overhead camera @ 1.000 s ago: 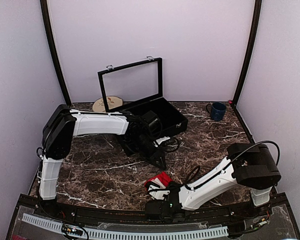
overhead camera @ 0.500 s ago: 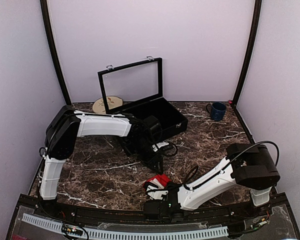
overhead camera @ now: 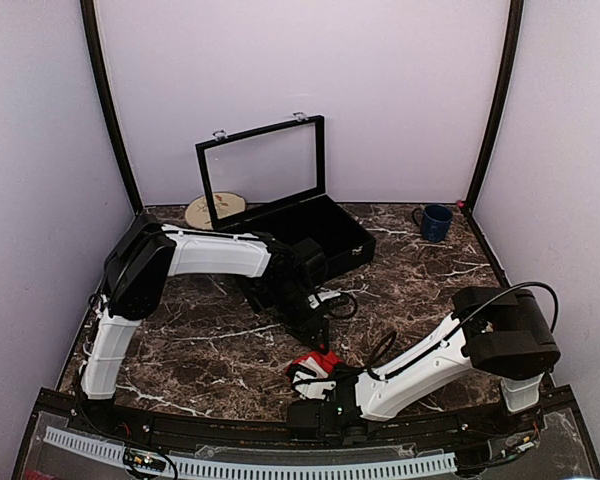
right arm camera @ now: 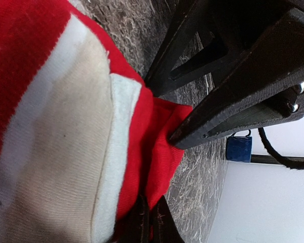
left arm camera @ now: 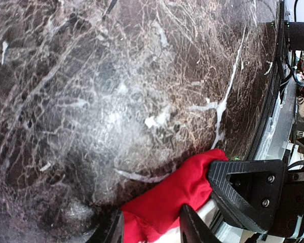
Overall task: Roll the socks
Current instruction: Roll the sock at the center of the board.
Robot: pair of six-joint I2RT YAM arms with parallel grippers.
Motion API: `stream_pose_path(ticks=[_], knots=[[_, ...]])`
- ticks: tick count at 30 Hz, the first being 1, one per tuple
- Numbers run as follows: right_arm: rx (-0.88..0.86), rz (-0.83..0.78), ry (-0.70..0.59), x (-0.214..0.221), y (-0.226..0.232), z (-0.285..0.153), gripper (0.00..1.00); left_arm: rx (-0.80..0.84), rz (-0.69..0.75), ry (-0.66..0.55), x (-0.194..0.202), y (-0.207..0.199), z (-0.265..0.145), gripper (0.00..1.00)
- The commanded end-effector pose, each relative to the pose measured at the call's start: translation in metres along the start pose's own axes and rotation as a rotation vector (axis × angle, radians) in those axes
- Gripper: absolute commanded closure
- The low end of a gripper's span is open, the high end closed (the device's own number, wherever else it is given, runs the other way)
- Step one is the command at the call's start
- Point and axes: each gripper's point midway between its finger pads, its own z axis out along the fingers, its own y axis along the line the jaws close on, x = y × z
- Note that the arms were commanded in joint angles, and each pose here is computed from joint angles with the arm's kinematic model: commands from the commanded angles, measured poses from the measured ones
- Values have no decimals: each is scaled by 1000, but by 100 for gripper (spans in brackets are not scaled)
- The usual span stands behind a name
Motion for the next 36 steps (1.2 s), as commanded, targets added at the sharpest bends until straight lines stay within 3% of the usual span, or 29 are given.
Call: stream_pose_path(ticks=[1, 14, 32, 34, 36], knots=[[-3, 8, -17, -5, 3, -3, 100, 30, 11, 13, -2, -7, 3, 59], [-5, 6, -18, 4, 1, -3, 100, 55, -6, 8, -10, -5, 9, 55], [-8, 6, -10, 17, -4, -4, 100, -39, 36, -50, -27, 16, -17, 50], [-9, 5, -14, 16, -4, -4, 100, -11, 50, -46, -26, 13, -13, 5], [-9, 1, -17, 16, -4, -4, 100, 18, 66, -39, -26, 8, -11, 1]])
